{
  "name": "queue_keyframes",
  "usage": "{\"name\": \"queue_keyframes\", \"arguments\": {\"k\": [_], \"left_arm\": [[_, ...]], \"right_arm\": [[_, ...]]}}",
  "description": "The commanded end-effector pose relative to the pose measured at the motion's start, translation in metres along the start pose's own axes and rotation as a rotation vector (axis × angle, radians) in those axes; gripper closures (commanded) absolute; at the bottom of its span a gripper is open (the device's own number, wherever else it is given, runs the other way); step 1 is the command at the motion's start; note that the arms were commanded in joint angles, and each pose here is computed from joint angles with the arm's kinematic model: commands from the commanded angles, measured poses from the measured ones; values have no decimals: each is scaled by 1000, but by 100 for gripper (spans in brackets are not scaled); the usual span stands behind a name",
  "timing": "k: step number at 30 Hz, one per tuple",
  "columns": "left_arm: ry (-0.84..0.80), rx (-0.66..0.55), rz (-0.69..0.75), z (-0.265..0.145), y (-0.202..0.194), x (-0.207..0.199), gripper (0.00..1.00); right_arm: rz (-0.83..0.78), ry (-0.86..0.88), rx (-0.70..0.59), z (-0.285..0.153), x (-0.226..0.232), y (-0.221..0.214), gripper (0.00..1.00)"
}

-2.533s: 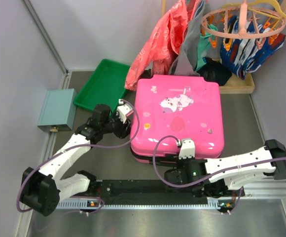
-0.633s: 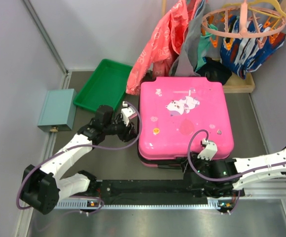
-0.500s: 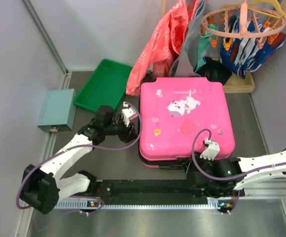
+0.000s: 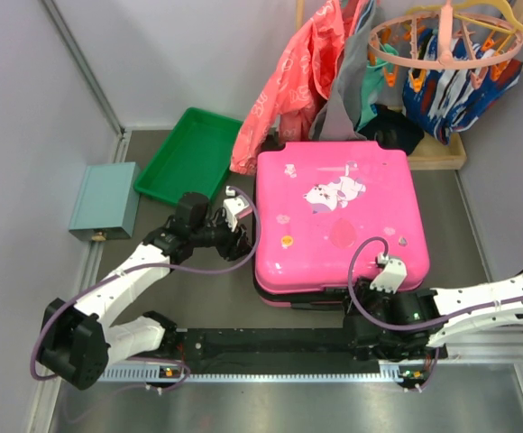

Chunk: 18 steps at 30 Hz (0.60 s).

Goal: Open, take out, and arrange the luggage

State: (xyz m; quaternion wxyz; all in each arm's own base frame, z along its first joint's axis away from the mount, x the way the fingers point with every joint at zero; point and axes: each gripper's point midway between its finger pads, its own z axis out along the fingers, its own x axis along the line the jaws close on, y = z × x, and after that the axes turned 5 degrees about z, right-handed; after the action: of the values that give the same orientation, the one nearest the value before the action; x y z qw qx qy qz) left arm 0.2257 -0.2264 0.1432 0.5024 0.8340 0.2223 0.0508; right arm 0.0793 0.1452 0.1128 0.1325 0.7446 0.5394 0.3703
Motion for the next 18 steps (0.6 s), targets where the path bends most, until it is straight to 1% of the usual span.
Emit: {"name": "queue_keyframes", "arguments": {"k": [1, 4, 5, 6, 7, 8, 12, 15, 18], "left_arm": [[-102, -116, 63, 1, 39, -20, 51], [-97, -110, 62, 1, 37, -19, 51], [-100, -107, 58, 2, 36, -19, 51], [-98, -106, 58, 2, 36, -19, 51], [-98, -109, 61, 2, 37, -19, 51], [-97, -107, 60, 2, 36, -19, 51], [-96, -109, 62, 2, 38, -18, 51], [-96, -111, 65, 2, 39, -18, 51], [-94, -105, 62, 2, 37, -18, 51]], "right_arm": [[129, -80, -72, 16, -16, 3, 60], [105, -37, -100, 17, -10, 8, 67], [118, -3, -95, 18, 0, 7, 68], [83, 17, -97, 18, 3, 7, 70], [84, 36, -94, 17, 8, 6, 71], [88, 49, -91, 17, 12, 5, 74], [68, 43, -90, 16, 9, 6, 82], [53, 53, -94, 14, 11, 9, 85], [15, 52, -97, 13, 10, 11, 85]]}}
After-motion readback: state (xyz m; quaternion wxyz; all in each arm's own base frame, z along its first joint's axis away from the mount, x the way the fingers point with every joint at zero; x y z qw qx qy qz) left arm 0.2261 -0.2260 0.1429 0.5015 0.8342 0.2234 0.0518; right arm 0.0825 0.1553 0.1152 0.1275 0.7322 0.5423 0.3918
